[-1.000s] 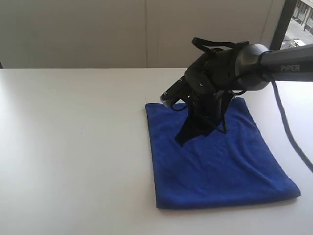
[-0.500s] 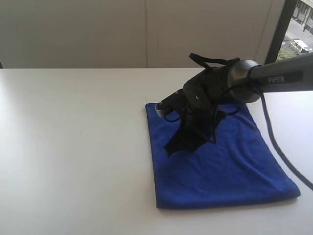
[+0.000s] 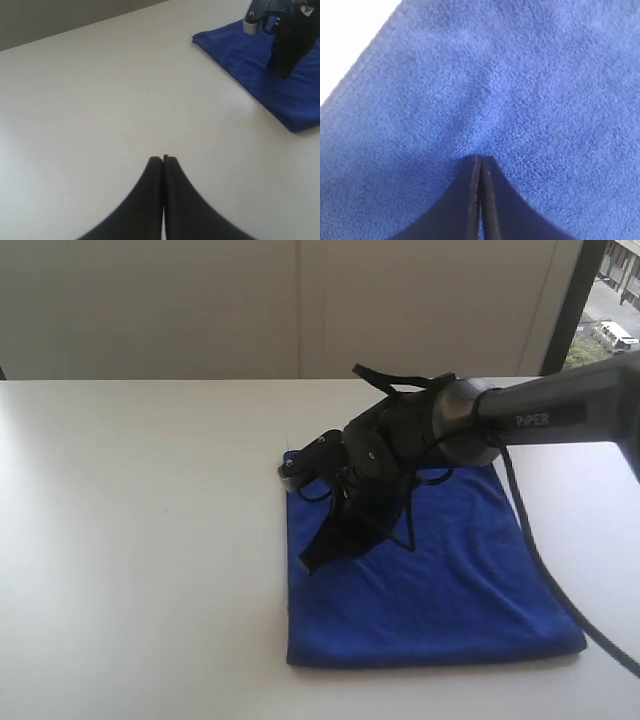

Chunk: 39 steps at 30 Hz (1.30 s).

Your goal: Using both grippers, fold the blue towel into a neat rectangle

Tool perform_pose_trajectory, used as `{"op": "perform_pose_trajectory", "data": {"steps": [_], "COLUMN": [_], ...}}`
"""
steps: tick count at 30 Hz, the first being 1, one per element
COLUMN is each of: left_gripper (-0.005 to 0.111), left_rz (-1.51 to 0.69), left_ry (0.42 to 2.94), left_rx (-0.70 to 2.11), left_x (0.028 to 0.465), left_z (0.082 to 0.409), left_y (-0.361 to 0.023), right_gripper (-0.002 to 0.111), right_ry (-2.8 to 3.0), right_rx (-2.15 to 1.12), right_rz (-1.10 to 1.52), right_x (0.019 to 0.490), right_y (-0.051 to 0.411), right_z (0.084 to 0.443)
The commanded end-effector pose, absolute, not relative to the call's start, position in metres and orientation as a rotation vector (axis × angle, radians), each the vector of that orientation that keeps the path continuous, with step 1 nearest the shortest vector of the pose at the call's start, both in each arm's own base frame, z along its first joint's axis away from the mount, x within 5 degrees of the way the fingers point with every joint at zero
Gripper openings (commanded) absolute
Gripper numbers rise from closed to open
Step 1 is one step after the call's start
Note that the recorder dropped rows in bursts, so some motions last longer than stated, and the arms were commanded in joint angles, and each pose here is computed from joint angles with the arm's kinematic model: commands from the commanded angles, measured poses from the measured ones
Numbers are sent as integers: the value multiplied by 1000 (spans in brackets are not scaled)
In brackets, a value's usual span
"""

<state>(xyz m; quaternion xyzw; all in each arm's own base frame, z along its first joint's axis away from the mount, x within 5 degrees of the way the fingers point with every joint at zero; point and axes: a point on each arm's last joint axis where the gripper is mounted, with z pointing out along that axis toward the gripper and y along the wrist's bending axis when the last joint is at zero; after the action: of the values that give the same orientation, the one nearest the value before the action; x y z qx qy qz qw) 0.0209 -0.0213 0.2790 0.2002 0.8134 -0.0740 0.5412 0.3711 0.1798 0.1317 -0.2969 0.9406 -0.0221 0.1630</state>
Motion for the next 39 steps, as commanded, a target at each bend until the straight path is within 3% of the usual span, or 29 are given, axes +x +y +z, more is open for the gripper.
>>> {"op": "perform_pose_trajectory", "data": {"steps": [1,15,28,34,39], "left_gripper": [0,0,0,0,0], "left_rz": [-190,-191,-191,-173,-182], "left_ry": [1936,1937,1941,1931,1878], "left_rx": [470,471,473,500,481], "left_x": [21,21,20,21,22], "left_z": [277,277,277,277,281], "left_y": [-22,-22,-22,-22,-23], "right_gripper": [0,0,0,0,0], "right_ry": [2665,2576,2619,2545,2439], "right_rx": [-870,-828,-843,-837,-1014], "right_rz": [1,127,112,130,57], "right_x": [366,369,373,376,366], "right_y": [202,237,240,241,229], "right_z": [128,151,121,159,213]}}
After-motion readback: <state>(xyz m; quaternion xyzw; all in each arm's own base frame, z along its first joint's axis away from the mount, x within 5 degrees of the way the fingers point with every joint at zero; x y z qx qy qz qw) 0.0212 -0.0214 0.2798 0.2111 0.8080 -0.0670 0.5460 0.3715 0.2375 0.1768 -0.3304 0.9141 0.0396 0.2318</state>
